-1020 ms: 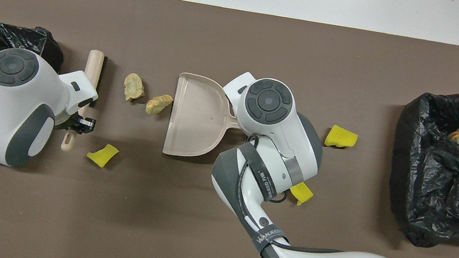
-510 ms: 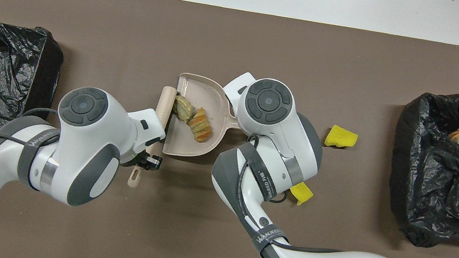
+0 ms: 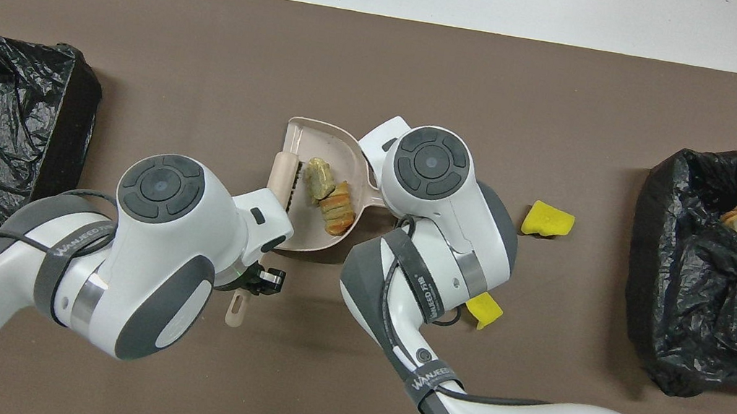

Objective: Sweep and dump trash in bin
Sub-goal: 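Sweep the yellow sponge piece into the dustpan with the left gripper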

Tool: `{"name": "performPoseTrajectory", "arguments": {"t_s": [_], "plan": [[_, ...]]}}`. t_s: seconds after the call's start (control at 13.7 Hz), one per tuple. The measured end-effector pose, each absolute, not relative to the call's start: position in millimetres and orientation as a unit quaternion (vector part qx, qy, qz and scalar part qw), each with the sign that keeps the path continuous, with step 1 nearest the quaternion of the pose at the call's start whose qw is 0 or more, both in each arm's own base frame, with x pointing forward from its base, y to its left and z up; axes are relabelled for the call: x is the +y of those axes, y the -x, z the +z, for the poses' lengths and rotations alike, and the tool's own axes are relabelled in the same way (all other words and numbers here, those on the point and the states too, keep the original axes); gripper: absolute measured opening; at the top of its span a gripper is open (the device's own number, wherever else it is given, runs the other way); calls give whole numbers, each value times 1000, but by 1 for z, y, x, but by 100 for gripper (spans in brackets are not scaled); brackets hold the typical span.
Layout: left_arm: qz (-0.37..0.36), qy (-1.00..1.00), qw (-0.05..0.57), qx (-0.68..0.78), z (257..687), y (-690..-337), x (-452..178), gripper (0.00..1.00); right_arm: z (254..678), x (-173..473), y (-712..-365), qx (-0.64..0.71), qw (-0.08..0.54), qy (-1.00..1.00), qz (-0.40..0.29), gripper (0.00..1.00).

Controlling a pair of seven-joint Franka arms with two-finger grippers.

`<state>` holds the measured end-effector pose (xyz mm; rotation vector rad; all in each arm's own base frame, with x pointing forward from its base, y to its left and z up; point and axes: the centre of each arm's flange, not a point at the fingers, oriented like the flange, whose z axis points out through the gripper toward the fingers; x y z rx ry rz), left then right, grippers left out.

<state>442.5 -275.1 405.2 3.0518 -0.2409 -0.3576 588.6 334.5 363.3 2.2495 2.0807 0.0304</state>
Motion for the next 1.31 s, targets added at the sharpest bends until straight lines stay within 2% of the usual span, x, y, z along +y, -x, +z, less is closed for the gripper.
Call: {"name": "performPoseTrajectory", "arguments": {"t_s": [0.15,0.29,0.44,0.87,1.09,1.31], "plan": [[-128,-991,15,-33,434,-429,-263,26,363,335,-589,678,39,-734,10,33],[-158,-987,-28,14,458,-407,-245,26,363,334,-589,678,39,-734,10,33],[-176,-980,-63,70,461,-385,-228,26,363,334,-589,678,39,-734,10,33],[-219,-948,-94,211,412,-345,-137,26,363,334,-589,678,39,-734,10,33],[-189,-946,-85,250,380,-341,-138,26,363,334,-588,678,38,-734,9,33],[-162,-953,-39,252,363,-355,-160,26,360,333,-588,678,38,-734,7,33]]}}
